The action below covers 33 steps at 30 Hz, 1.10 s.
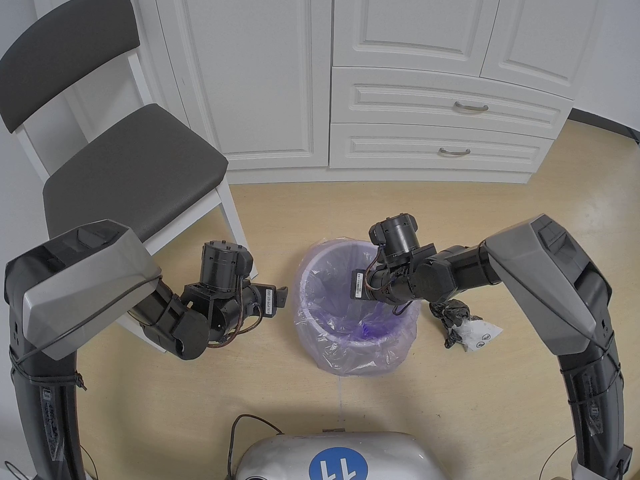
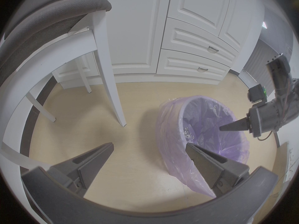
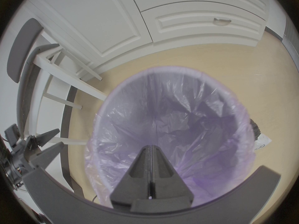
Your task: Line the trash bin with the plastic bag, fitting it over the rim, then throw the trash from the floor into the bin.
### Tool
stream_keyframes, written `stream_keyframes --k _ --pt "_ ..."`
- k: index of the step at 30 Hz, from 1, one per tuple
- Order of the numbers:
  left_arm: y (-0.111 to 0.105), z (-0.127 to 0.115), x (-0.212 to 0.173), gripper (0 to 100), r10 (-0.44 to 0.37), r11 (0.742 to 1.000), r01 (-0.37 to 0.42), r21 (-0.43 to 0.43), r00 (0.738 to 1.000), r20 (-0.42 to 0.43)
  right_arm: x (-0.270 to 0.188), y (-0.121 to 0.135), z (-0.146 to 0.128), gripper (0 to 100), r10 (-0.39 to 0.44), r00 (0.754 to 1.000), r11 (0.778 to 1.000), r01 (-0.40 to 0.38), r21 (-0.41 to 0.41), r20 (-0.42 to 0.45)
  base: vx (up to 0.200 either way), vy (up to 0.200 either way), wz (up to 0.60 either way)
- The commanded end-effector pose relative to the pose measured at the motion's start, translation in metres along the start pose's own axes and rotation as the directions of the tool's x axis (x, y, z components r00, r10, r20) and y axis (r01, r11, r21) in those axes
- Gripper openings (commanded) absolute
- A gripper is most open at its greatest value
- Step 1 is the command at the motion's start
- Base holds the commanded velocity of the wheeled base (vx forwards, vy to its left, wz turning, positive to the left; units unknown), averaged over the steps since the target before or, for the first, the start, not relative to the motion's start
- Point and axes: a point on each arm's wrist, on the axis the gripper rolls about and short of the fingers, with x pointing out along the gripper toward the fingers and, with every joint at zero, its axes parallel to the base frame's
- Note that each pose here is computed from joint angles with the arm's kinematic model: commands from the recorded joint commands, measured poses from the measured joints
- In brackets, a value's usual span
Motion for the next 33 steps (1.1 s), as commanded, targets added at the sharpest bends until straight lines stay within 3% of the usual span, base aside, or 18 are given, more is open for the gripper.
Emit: stream_keyframes --k 1,9,10,15,20,26,33 --pt "0.001 0.004 -0.008 100 -0.001 1.0 0.001 0.0 1.0 0.006 -0.044 0.008 0.017 0 0.025 0.999 1.0 -0.025 -0.001 0.04 0.0 0.0 0.0" --pt "0.002 0.006 -0.026 100 -0.006 1.0 0.006 -0.001 1.0 0.004 -0.066 -0.016 0.007 0 0.022 0.998 1.0 -0.022 0.003 0.059 0.0 0.0 0.0" --pt "0.003 0.008 -0.037 100 -0.007 1.0 0.007 -0.003 1.0 0.004 -0.069 -0.025 0.001 100 0.02 0.996 1.0 -0.019 -0.006 0.083 0.0 0.0 0.0" --pt "0.005 0.013 -0.057 100 -0.017 1.0 0.017 -0.011 1.0 0.02 -0.081 -0.039 -0.003 100 0.003 0.99 1.0 -0.003 0.003 0.143 0.0 0.0 0.0" --pt "0.006 0.008 -0.111 100 -0.06 0.996 0.068 -0.052 0.988 0.143 -0.136 -0.055 -0.027 100 -0.026 0.978 1.0 0.024 0.011 0.207 0.0 0.0 0.0" --pt "0.015 0.002 -0.148 100 -0.061 0.996 0.073 -0.059 0.983 0.175 -0.179 -0.072 -0.04 100 -0.064 0.952 0.997 0.07 -0.01 0.298 0.0 0.0 0.0" --pt "0.015 0.008 -0.195 100 -0.072 0.991 0.097 -0.094 0.968 0.242 -0.199 -0.082 -0.04 100 -0.123 0.94 0.988 0.147 -0.052 0.317 0.0 0.0 0.0"
